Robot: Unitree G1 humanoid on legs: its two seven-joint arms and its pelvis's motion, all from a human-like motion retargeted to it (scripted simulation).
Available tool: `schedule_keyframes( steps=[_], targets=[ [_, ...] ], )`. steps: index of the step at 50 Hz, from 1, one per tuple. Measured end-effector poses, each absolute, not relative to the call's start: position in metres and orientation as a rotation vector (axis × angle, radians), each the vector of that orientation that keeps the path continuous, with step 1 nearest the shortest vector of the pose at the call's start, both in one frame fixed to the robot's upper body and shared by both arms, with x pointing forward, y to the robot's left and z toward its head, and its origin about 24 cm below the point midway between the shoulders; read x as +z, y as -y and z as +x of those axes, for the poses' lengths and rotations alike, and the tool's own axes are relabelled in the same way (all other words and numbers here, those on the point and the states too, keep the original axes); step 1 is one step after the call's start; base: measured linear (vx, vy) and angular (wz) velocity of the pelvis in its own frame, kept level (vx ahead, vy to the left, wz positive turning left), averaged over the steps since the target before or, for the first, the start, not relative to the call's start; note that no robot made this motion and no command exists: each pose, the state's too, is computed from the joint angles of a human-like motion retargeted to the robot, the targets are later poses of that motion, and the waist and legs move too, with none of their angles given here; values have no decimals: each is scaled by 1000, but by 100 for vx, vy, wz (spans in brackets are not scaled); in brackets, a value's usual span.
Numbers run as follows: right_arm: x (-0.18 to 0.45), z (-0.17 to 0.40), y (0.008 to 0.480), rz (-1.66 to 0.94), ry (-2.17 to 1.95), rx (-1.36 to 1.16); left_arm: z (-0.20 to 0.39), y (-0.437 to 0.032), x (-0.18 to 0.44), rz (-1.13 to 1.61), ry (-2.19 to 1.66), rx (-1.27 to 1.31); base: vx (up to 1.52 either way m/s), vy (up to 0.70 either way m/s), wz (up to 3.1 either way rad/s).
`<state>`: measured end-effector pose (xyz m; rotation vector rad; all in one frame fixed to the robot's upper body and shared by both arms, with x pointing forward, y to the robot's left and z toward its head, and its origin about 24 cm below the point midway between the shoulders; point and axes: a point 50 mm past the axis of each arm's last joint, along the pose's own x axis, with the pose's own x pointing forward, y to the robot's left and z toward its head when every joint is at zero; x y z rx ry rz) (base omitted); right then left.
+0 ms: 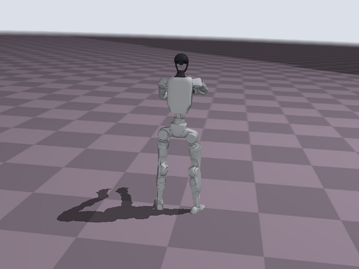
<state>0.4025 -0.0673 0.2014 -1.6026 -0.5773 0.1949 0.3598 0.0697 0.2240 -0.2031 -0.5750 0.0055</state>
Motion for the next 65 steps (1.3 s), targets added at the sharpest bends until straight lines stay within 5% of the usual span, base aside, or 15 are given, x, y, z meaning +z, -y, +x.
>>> schedule_keyframes(
  steps=[6, 15, 22, 30, 40, 55, 65],
  targets=[
    [196, 400, 82, -1568, 534, 252, 404, -56, 207, 152, 367, 105, 2, 0, 25],
    [195, 403, 103, -1622, 484, 154, 316, -87, 143, -289, 364, -166, 6, -2, -10],
    [203, 401, 110, -1638, 508, 119, 254, -135, 104, -462, 288, -85, 1, -1, -5],
    [190, 403, 124, -1711, 457, 141, 329, -89, 174, -434, 441, -108, -4, -1, 43],
    [184, 397, 118, -1580, 448, 264, 397, -37, 217, -38, 372, -16, -2, 0, 24],
    [215, 401, 96, -1665, 562, 130, 260, -123, 115, -334, 365, -172, 0, -2, -50],
    [199, 400, 86, -1644, 569, 221, 373, -84, 201, -283, 439, 20, -6, -2, 43]
  ],
)
